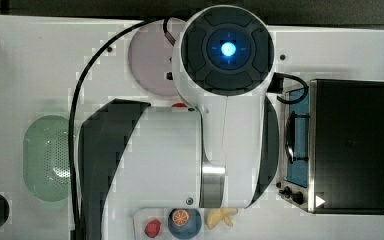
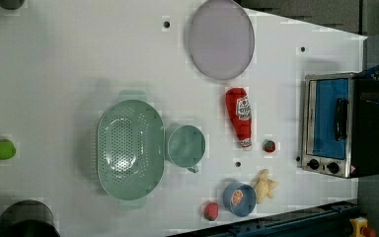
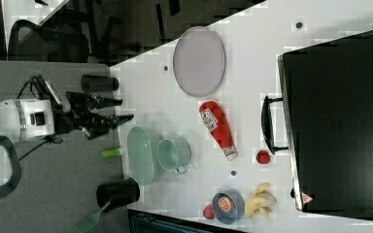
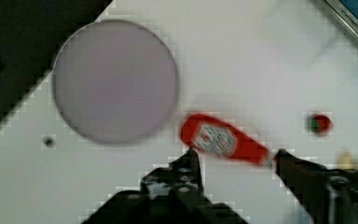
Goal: Pick Ketchup from the table and place it in strainer.
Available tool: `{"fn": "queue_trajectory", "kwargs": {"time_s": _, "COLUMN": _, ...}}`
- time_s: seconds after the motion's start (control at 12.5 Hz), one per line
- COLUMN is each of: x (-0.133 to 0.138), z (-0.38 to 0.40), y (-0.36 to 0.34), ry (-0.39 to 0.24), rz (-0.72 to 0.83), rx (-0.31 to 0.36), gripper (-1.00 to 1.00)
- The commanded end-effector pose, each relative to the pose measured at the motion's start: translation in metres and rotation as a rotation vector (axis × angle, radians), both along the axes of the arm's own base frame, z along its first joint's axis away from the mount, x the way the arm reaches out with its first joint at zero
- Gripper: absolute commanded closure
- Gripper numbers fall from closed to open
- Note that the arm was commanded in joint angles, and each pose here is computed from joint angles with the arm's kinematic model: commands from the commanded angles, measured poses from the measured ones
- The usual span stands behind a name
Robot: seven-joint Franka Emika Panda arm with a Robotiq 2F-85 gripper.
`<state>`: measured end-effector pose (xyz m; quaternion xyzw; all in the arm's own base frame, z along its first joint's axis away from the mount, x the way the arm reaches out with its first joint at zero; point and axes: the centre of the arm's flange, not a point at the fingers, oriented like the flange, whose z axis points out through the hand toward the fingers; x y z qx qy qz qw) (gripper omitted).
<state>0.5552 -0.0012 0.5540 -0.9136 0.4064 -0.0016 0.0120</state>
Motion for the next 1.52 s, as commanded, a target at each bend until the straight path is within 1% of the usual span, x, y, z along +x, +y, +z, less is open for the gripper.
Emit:
{"fn": "queue_trajectory", "kwargs": {"time_s": 0.08, "x": -0.109, "z": 0.064, "y": 0.007, "ry": 0.052, "rz": -0.001, "rx": 0.007, "gripper": -0.59}}
{"fn": "queue_trajectory", "kwargs": {"time_s": 0.24, "x": -0.106, "z": 0.056, "y": 0.007, "ry": 0.059, "rz": 0.001, "rx": 0.007, "gripper": -0.99}}
{"fn": "queue_trajectory", "kwargs": {"time_s": 0.56, "x": -0.090, "z": 0.008, "y": 0.009, "ry": 0.145, "rz": 0.022, "rx": 0.014, "gripper": -1.00}}
{"fn": "queue_trajectory", "kwargs": {"time_s": 0.64, "x": -0.084, "z": -0.007, "y": 0.009, "ry": 0.162, "rz": 0.051, "rx": 0.018, "gripper": -1.00}}
{"fn": "queue_trajectory", "kwargs": {"time_s": 0.8, "x": -0.070, "z": -0.038, "y": 0.008, "ry": 0.169, "rz": 0.162, "rx": 0.032, "gripper": -1.00}}
{"fn": "queue_trajectory", "kwargs": {"time_s": 0.96, "x": -0.056, "z": -0.071, "y": 0.006, "ry": 0.161, "rz": 0.337, "rx": 0.051, "gripper": -1.00}}
{"fn": "queue_trajectory", "kwargs": {"time_s": 1.12, "x": -0.046, "z": -0.104, "y": 0.005, "ry": 0.136, "rz": 0.527, "rx": 0.064, "gripper": -1.00}}
{"fn": "queue_trajectory", "kwargs": {"time_s": 1.36, "x": -0.037, "z": -0.150, "y": 0.002, "ry": 0.059, "rz": 0.785, "rx": 0.054, "gripper": -1.00}}
{"fn": "queue_trajectory", "kwargs": {"time_s": 1.52, "x": -0.039, "z": -0.184, "y": 0.003, "ry": 0.028, "rz": 0.916, "rx": 0.044, "gripper": -1.00}}
